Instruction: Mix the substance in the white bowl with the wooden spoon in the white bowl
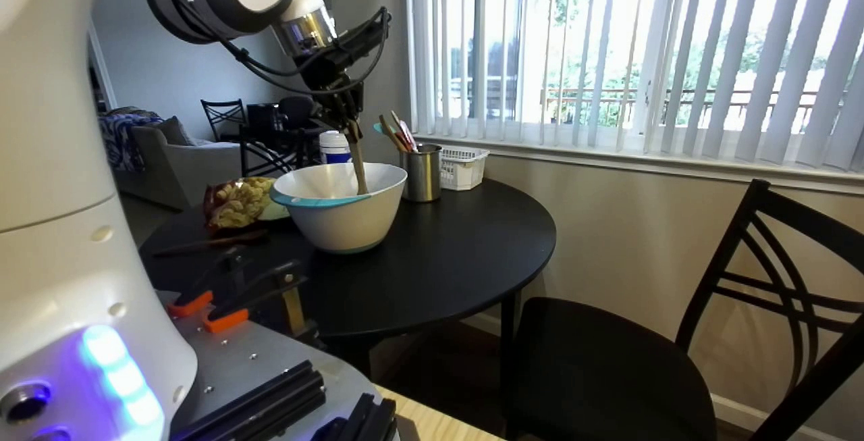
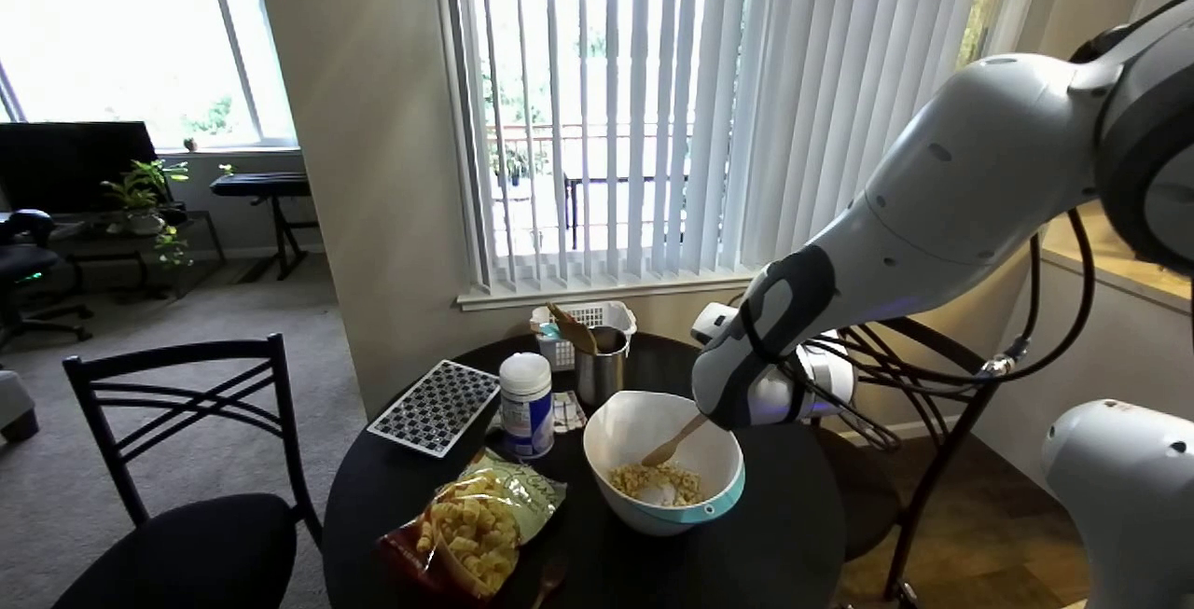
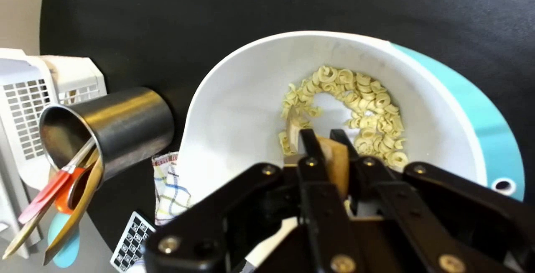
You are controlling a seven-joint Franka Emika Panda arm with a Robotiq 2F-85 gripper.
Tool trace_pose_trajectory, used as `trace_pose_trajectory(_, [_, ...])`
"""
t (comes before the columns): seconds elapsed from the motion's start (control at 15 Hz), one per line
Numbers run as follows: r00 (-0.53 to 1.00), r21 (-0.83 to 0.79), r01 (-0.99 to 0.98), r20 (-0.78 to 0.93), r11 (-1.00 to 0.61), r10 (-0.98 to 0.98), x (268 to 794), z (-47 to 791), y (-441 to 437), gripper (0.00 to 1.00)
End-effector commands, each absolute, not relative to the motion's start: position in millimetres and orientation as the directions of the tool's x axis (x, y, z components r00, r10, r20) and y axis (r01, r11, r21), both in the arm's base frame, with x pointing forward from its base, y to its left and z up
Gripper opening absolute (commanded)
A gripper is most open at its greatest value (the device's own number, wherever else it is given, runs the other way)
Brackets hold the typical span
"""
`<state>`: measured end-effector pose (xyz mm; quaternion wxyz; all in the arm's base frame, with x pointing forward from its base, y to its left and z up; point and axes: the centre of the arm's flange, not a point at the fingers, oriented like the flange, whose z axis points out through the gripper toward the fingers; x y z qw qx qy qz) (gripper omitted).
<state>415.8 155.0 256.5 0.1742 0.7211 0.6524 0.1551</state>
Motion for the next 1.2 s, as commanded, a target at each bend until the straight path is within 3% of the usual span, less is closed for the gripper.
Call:
trace_pose_trajectory(0.0, [0.095, 0.459, 0.885, -0.008, -0.081, 0.995, 416, 258, 157, 0.11])
trace_pose_trajectory(0.53, [0.097, 0.463, 0.883, -0.018, -0.078, 0.995, 417, 258, 156, 0.11])
trace_pose_trajectory(0.6, [0.097, 0.463, 0.883, -0.018, -0.078, 0.995, 417, 258, 156, 0.03])
trace_pose_trajectory(0.67, [0.095, 0.47, 0.879, -0.015, -0.077, 0.995, 416, 266, 160, 0.03])
trace_pose_trajectory(1.13, [-0.093, 0.434, 0.887, -0.169, 0.159, 0.981, 432, 357, 183, 0.03])
